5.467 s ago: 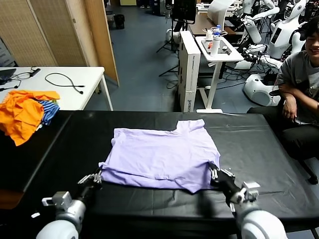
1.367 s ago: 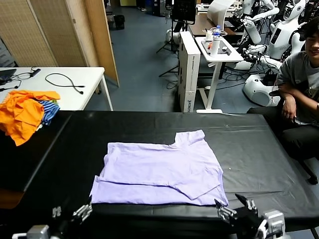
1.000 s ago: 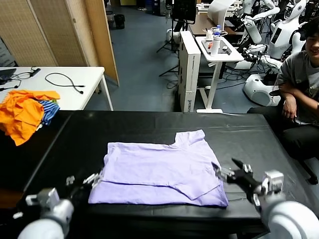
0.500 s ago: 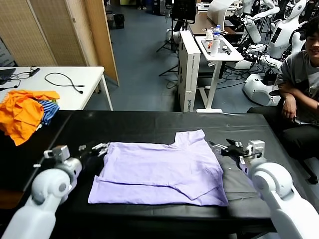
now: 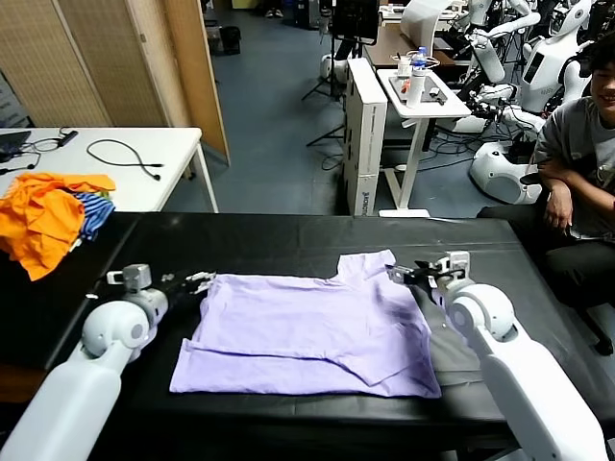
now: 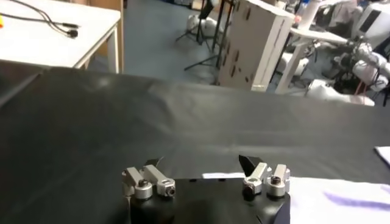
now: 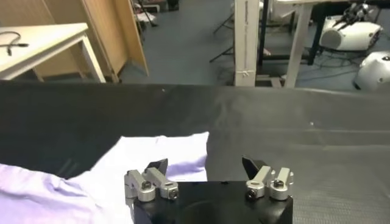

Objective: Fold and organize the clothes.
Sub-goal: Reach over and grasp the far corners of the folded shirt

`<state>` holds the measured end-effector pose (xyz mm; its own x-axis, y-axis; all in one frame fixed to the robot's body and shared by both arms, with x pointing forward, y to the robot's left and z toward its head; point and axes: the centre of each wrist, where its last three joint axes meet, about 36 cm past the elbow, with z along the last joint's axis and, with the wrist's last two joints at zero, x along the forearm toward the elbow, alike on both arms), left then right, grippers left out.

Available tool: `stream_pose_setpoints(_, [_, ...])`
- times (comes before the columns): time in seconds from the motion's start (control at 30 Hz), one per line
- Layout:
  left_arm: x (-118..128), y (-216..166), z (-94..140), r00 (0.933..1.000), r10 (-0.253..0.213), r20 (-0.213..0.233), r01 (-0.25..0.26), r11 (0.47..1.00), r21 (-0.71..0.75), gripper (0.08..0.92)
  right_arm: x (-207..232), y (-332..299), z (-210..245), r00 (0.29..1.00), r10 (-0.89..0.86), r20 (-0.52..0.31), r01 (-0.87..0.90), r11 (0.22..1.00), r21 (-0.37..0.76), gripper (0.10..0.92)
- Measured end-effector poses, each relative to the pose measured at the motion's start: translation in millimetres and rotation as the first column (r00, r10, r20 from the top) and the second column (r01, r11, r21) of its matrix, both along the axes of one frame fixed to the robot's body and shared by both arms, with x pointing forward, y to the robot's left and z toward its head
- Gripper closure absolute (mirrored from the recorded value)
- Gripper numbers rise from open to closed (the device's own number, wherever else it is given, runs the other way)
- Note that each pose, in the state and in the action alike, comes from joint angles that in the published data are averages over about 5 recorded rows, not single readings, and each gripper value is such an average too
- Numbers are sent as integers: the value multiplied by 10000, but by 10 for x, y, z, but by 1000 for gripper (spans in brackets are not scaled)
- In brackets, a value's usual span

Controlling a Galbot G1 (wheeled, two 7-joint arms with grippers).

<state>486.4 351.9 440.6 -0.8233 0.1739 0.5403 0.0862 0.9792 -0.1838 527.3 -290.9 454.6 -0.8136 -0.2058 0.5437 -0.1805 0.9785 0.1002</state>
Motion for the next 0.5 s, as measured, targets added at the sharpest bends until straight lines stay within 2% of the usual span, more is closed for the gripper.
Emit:
stream_pose_setpoints(0.23, [-3, 0, -66, 9999, -47, -157, 47, 10000, -8, 92, 91, 53, -54, 9999, 15, -108, -14, 10000, 22, 137])
stream_pose_setpoints(0.37, [-6, -1, -86, 9998, -42, -182, 42, 10000, -21, 115, 108, 85, -92, 9998, 34, -192, -33, 10000, 46, 253])
stream_pose_setpoints(0.5, [-5, -7, -98, 9998, -44, -192, 43, 10000, -44, 229, 117, 102, -135, 9996, 27, -273, -25, 10000, 48, 341])
